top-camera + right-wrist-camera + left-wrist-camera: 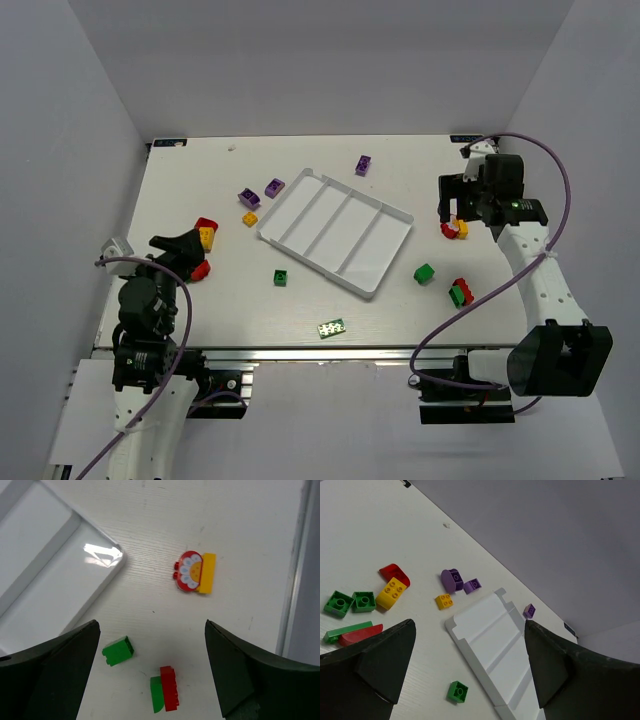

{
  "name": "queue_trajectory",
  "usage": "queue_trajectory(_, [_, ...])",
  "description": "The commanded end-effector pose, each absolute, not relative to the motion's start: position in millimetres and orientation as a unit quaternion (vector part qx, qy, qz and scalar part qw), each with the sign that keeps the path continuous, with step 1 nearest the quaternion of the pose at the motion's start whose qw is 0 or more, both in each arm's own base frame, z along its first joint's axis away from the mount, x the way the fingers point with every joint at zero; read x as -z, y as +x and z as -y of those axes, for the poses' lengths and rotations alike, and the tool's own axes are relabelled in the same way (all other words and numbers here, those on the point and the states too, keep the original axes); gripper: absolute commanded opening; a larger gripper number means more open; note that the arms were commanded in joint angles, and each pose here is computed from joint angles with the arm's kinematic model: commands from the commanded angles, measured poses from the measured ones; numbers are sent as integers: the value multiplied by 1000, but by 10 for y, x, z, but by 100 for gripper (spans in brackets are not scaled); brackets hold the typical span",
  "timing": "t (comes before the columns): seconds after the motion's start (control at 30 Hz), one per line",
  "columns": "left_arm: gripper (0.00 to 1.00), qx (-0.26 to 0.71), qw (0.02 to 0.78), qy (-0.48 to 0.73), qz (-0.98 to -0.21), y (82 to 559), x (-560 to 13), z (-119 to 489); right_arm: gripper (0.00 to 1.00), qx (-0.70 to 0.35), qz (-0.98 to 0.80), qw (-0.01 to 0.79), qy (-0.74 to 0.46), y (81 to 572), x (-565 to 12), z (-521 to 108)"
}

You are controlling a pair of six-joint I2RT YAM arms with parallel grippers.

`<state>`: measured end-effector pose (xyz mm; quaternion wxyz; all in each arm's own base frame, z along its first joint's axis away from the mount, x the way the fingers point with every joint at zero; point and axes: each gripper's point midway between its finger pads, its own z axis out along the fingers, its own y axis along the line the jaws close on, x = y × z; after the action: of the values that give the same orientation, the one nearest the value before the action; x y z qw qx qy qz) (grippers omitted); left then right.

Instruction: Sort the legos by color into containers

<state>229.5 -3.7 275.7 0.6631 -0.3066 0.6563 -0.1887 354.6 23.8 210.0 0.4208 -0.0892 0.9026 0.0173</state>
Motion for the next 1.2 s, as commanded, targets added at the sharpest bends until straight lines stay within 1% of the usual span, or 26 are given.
queue_trajectory(0.0, [98,205,643,-298,-675,2280,-2673,131,90,-92,-866,452,-193,3438,-2308,-583])
queue_trajectory(0.03, [98,207,639,-297,-679,2280,-2659,148,90,-94,-843,461,-259,3367,-2344,-654])
queue_trajectory(0.07, [98,204,632,-297,-686,2274,-2618,153,89,-152,-807,471,-322,3245,-2414,-910])
queue_trajectory(0.13, [98,203,624,-295,-695,2287,-2606,169,90,-183,-744,478,-430,3000,-2415,-1140])
queue_trajectory(0.23, [98,199,607,-294,-711,2325,-2534,194,89,-225,-689,475,-499,2721,-2362,-1430])
queue_trajectory(0.27, [98,205,603,-290,-714,2343,-2529,227,89,-233,-651,480,-540,2640,-2365,-1503])
queue_trajectory(0.33, [98,209,590,-287,-725,2392,-2469,274,90,-257,-630,476,-557,2493,-2302,-1599])
queue_trajectory(0.43, [98,224,574,-280,-736,2437,-2412,357,82,-293,-582,465,-600,2276,-2198,-1743])
queue_trajectory(0.47, [98,233,564,-277,-742,2453,-2370,406,76,-301,-587,454,-599,2236,-2104,-1764])
queue_trajectory(0.5, [98,238,560,-275,-745,2458,-2351,433,72,-309,-584,443,-605,2191,-2045,-1815])
queue_trajectory(0.53, [97,246,555,-275,-746,2469,-2319,461,70,-307,-588,434,-609,2173,-1983,-1826])
queue_trajectory(0.57, [95,251,551,-276,-747,2468,-2297,479,65,-306,-591,427,-612,2160,-1912,-1839])
queue_trajectory(0.63, [91,273,539,-273,-749,2447,-2283,563,59,-305,-613,410,-603,2167,-1834,-1884])
queue_trajectory(0.7, [89,290,535,-266,-747,2413,-2299,623,43,-316,-631,396,-587,2176,-1781,-1951])
queue_trajectory(0.73, [85,295,532,-266,-748,2398,-2288,639,33,-313,-640,389,-585,2189,-1741,-1958])
queue_trajectory(0.77, [83,297,530,-263,-749,2382,-2271,653,16,-314,-644,383,-583,2196,-1714,-1976])
queue_trajectory(0.8, [82,304,529,-256,-749,2355,-2285,683,12,-320,-654,369,-578,2189,-1658,-2010])
queue_trajectory(0.83, [79,305,527,-254,-751,2334,-2267,691,11,-319,-663,363,-572,2205,-1625,-2007])
queue_trajectory(0.87, [77,309,526,-253,-751,2313,-2256,701,11,-320,-668,361,-567,2240,-1617,-2026])
queue_trajectory(0.93, [71,320,525,-247,-749,2288,-2255,742,18,-322,-691,352,-543,2266,-1596,-2026])
queue_trajectory(0.97, [57,323,522,-244,-750,2282,-2221,757,33,-319,-698,350,-536,2281,-1587,-2018])
queue_trajectory(1.0, [45,328,523,-241,-749,2272,-2220,772,41,-316,-707,346,-529,2287,-1567,-2001])
queue_trajectory(1.03, [36,333,522,-236,-749,2272,-2219,795,47,-305,-723,338,-520,2305,-1530,-1959])
queue_trajectory(1.07, [26,337,519,-232,-751,2275,-2207,816,59,-297,-729,332,-519,2293,-1510,-1919])
queue_trajectory(1.13, [24,344,510,-216,-758,2276,-2186,877,70,-283,-740,317,-522,2228,-1462,-1833])
queue_trajectory(1.17, [27,341,504,-208,-765,2286,-2162,891,72,-273,-743,316,-524,2190,-1477,-1782])
